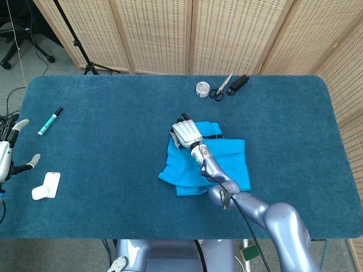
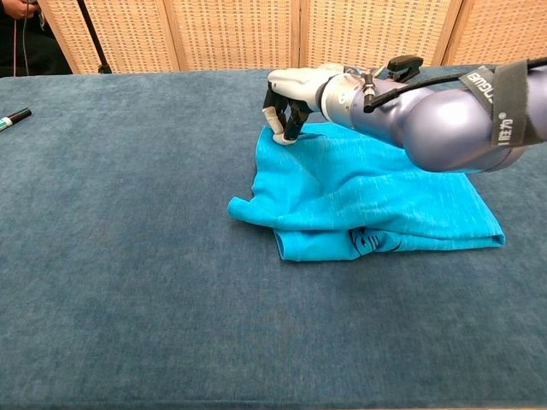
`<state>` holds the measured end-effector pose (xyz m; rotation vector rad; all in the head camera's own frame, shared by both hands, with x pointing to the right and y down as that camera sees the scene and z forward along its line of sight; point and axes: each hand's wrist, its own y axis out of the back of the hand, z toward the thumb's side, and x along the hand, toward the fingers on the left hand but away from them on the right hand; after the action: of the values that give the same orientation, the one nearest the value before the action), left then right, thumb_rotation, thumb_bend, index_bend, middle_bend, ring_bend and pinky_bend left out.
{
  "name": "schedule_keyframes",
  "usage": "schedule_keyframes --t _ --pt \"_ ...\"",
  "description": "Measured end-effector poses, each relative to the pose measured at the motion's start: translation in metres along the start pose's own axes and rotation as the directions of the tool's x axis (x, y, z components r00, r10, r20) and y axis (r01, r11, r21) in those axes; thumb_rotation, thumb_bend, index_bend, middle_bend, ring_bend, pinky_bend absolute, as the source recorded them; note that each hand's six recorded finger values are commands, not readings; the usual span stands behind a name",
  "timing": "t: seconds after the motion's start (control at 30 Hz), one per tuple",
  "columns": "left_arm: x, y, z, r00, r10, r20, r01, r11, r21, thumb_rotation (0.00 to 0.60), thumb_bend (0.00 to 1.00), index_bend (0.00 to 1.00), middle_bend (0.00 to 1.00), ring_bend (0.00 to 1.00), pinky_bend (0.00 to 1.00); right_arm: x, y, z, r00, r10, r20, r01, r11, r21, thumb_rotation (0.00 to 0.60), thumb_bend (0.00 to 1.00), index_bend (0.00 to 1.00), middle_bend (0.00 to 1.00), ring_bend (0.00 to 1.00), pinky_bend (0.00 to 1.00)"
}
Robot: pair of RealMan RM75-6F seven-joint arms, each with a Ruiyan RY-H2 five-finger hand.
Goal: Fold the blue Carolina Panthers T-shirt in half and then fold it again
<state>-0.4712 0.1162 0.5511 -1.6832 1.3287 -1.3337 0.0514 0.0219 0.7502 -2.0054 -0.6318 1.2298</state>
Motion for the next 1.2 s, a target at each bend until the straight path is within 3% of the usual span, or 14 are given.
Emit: schedule_keyframes --t 0.1,0.13,0.2,0.23,0.27,0.33,0.57,0.87,1.07,1.2 --pt "0.000 0.000 0.000 1.000 -0.001 0.000 0.001 1.000 -0.003 0.600 0.29 0.00 0.00 0.00 0.00 0.000 -0.003 0.003 1.000 0.006 -0.007 -0.006 1.000 0.004 0.600 0.42 0.70 0.63 0.23 0.06" --pt "0.000 0.001 0.000 1.000 0.000 0.000 0.000 1.000 -0.003 0.600 0.29 0.00 0.00 0.00 0.00 0.000 -0.003 0.004 1.000 0.004 -0.007 -0.004 1.000 0.007 0.600 0.34 0.66 0.57 0.22 0.06" --pt "0.000 0.002 0.000 1.000 0.004 0.001 -0.004 1.000 -0.004 0.600 0.29 0.00 0.00 0.00 0.00 0.000 -0.003 0.004 1.000 0.006 -0.008 -0.006 1.000 0.015 0.600 0.13 0.48 0.36 0.12 0.06" --pt "-0.001 0.002 0.000 1.000 0.006 0.001 -0.006 1.000 -0.005 0.600 0.29 0.00 0.00 0.00 0.00 0.000 -0.004 0.003 1.000 0.010 -0.008 -0.010 1.000 0.015 0.600 0.04 0.34 0.20 0.06 0.06" --pt "-0.001 0.002 0.000 1.000 0.007 0.001 -0.007 1.000 -0.005 0.600 0.29 0.00 0.00 0.00 0.00 0.000 -0.005 0.003 1.000 0.017 -0.008 -0.016 1.000 0.015 0.600 0.00 0.22 0.09 0.01 0.06" --pt "-0.001 0.002 -0.001 1.000 0.006 0.001 -0.006 1.000 -0.006 0.600 0.29 0.00 0.00 0.00 0.00 0.000 -0.005 0.001 1.000 0.026 -0.003 -0.026 1.000 0.017 0.600 0.00 0.14 0.01 0.00 0.06" --pt "-0.001 0.002 0.001 1.000 0.001 0.007 -0.001 1.000 -0.009 0.600 0.29 0.00 0.00 0.00 0.00 0.004 0.007 -0.002 1.000 -0.006 0.000 0.006 0.999 0.045 0.600 0.00 0.10 0.00 0.00 0.06" --pt "-0.004 0.003 0.004 1.000 0.001 0.021 -0.001 1.000 -0.017 0.600 0.29 0.00 0.00 0.00 0.00 0.027 0.042 0.000 0.992 -0.118 -0.040 0.120 0.992 0.037 0.600 0.00 0.05 0.00 0.00 0.06" --pt "-0.010 0.006 0.007 0.999 0.010 0.039 -0.009 1.000 -0.013 0.600 0.28 0.00 0.00 0.00 0.00 0.074 0.079 -0.015 0.968 -0.242 -0.074 0.245 0.969 0.031 0.600 0.00 0.05 0.00 0.00 0.06" --pt "-0.017 0.007 0.007 0.999 0.017 0.044 -0.016 1.000 -0.010 0.600 0.28 0.00 0.00 0.00 0.00 0.134 0.107 -0.049 0.931 -0.359 -0.064 0.362 0.931 0.049 0.600 0.00 0.05 0.00 0.00 0.06"
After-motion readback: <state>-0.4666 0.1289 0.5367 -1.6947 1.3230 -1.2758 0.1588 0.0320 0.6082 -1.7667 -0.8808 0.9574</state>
